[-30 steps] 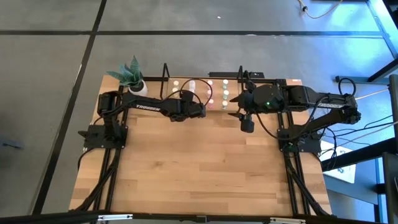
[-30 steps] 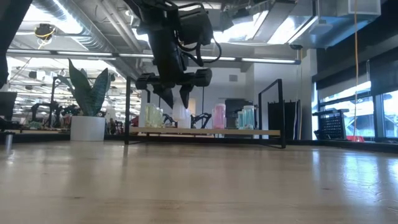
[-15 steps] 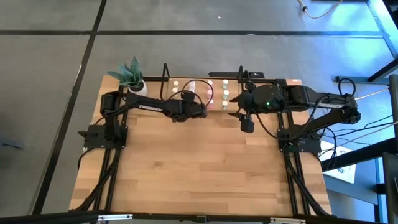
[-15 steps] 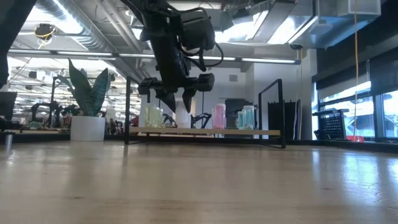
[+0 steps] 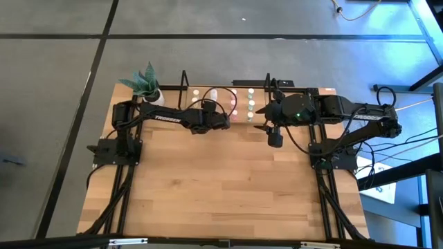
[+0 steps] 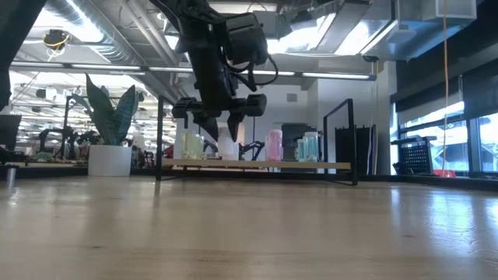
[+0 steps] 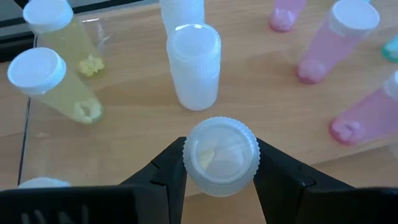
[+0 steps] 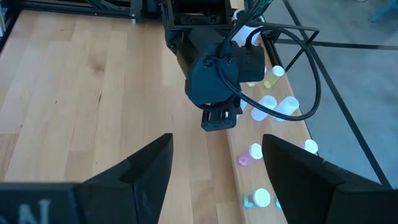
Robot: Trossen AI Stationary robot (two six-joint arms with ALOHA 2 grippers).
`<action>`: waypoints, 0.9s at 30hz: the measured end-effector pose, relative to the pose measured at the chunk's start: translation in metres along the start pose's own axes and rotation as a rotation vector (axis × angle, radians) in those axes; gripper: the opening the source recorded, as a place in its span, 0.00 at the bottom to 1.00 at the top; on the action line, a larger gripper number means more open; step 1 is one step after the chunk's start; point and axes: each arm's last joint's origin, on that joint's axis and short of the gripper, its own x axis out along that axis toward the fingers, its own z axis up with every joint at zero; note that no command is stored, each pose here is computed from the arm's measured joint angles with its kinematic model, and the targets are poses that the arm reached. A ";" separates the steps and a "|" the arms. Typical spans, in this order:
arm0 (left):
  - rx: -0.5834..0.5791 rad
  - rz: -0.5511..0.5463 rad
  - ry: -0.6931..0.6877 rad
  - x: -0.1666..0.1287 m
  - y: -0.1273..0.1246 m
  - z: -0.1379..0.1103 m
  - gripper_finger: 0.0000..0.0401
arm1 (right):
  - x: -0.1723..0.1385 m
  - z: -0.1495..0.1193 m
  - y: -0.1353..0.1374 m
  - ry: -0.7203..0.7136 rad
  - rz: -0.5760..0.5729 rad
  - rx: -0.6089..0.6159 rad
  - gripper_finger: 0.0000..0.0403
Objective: Pick and place medicine bottles onto shelf by color
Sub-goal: Put the white bottle on the shelf aligned with other white pill bottles
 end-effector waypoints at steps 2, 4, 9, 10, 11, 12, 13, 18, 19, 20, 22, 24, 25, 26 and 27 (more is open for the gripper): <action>0.000 0.003 -0.001 0.000 0.000 0.000 0.37 | 0.000 0.000 0.000 0.000 0.000 0.002 0.62; 0.001 0.006 0.000 0.001 0.001 0.000 0.39 | 0.000 0.000 0.000 0.000 0.000 0.000 0.62; 0.001 0.006 -0.002 0.000 0.001 0.001 0.41 | 0.000 0.000 0.000 0.000 0.000 0.000 0.62; 0.001 0.007 -0.004 0.000 0.001 0.001 0.41 | 0.000 0.000 0.000 0.000 0.000 0.000 0.62; 0.001 0.007 -0.004 0.000 0.001 0.001 0.41 | 0.000 0.000 0.000 0.000 0.000 0.001 0.62; 0.001 0.007 -0.004 0.000 0.001 0.001 0.41 | 0.000 0.000 0.000 0.000 0.000 0.002 0.62; 0.001 0.007 -0.004 0.000 0.001 0.001 0.41 | 0.000 0.000 0.000 0.000 0.000 0.001 0.62; -0.006 0.007 -0.004 0.000 0.001 0.001 0.41 | 0.000 0.000 0.000 0.000 0.000 0.001 0.62; -0.007 0.007 -0.004 0.000 0.001 0.001 0.41 | 0.000 0.000 0.000 0.000 -0.001 0.000 0.62; -0.008 0.007 -0.004 0.000 0.001 0.001 0.41 | 0.000 0.000 0.000 0.000 0.000 0.001 0.62; -0.008 0.007 -0.004 0.000 0.001 0.001 0.41 | 0.000 0.000 0.000 0.000 0.000 0.002 0.62; -0.008 0.006 -0.004 0.000 0.001 0.001 0.41 | 0.000 0.000 0.000 0.000 0.000 0.000 0.62; -0.008 0.006 -0.004 0.000 0.001 0.001 0.41 | 0.000 0.000 0.000 0.000 0.000 0.000 0.62; -0.008 0.006 -0.004 0.000 0.001 0.001 0.41 | 0.000 0.000 0.000 0.000 -0.001 0.002 0.62; -0.008 0.006 -0.004 0.000 0.001 0.001 0.41 | 0.000 0.000 0.000 0.000 0.000 0.002 0.62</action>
